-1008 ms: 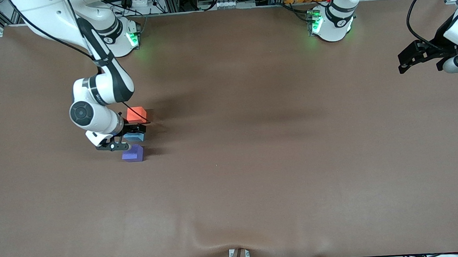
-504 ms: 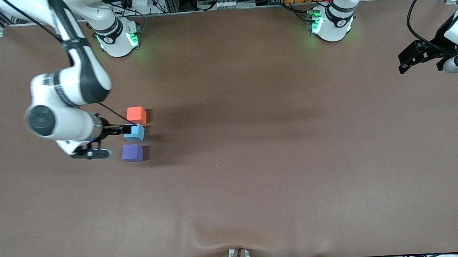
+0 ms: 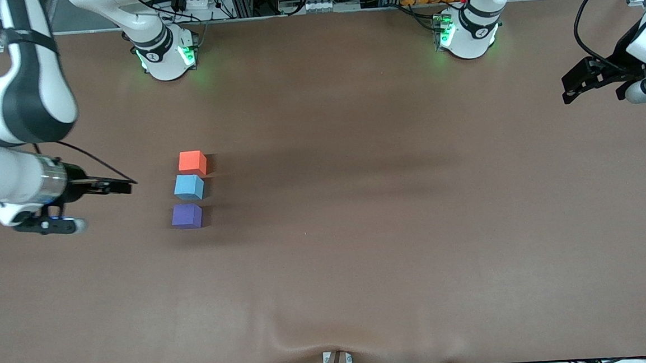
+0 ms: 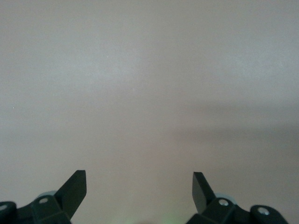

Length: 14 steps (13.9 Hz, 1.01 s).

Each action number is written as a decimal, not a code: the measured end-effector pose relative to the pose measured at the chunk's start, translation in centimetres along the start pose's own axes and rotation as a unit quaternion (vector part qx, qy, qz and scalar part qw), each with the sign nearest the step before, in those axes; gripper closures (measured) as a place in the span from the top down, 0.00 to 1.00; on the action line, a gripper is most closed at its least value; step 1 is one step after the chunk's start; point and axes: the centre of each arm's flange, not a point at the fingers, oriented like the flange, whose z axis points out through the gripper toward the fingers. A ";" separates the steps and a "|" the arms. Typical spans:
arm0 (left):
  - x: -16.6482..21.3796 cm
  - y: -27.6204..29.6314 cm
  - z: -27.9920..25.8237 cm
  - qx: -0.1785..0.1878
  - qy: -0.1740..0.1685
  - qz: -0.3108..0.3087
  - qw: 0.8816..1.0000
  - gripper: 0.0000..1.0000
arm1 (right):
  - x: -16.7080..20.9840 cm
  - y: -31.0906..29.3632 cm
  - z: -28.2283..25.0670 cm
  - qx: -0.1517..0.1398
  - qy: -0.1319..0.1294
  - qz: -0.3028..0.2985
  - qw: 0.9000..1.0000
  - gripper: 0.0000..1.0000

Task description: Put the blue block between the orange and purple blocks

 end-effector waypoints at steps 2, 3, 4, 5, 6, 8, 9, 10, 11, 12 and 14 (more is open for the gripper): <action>0.0 0.0 0.0 0.000 0.000 0.000 1.000 1.00 | -0.3 1.8 -2.9 0.003 0.005 0.006 1.000 1.00; 0.0 0.0 0.0 0.000 0.000 0.000 1.000 1.00 | -0.5 2.8 -4.4 0.005 0.008 0.012 1.000 1.00; 0.0 0.0 0.0 0.000 0.000 0.000 1.000 1.00 | -0.7 3.8 -5.7 0.007 0.013 0.016 1.000 1.00; 0.0 0.0 0.0 0.000 0.000 0.000 1.000 1.00 | -0.9 4.4 -6.8 0.009 0.018 0.020 1.000 1.00; 0.0 -0.1 0.0 0.000 0.000 -0.001 1.000 1.00 | -1.1 4.6 -7.7 0.010 0.022 0.021 0.999 1.00; 0.0 -0.1 0.0 0.000 0.000 -0.001 1.000 1.00 | -1.6 4.2 -8.6 0.009 0.021 0.016 1.000 1.00; 0.0 -0.1 0.0 0.000 0.000 -0.001 1.000 1.00 | -1.9 3.9 -9.1 0.009 0.018 0.013 1.000 1.00; 0.0 -0.1 0.0 0.000 0.000 -0.001 1.000 1.00 | -2.4 3.7 -10.0 0.009 0.021 0.009 1.000 1.00; 0.0 -0.1 0.0 0.000 0.000 -0.001 1.000 1.00 | -3.2 3.9 -11.5 0.010 0.032 0.008 0.999 1.00; 0.0 -0.1 0.0 0.000 0.000 -0.001 1.000 1.00 | -4.5 4.4 -13.2 0.011 0.042 0.010 0.999 1.00; 0.0 -0.3 0.0 0.000 0.000 -0.003 1.000 1.00 | -7.6 5.7 -16.0 0.002 0.059 0.016 0.998 1.00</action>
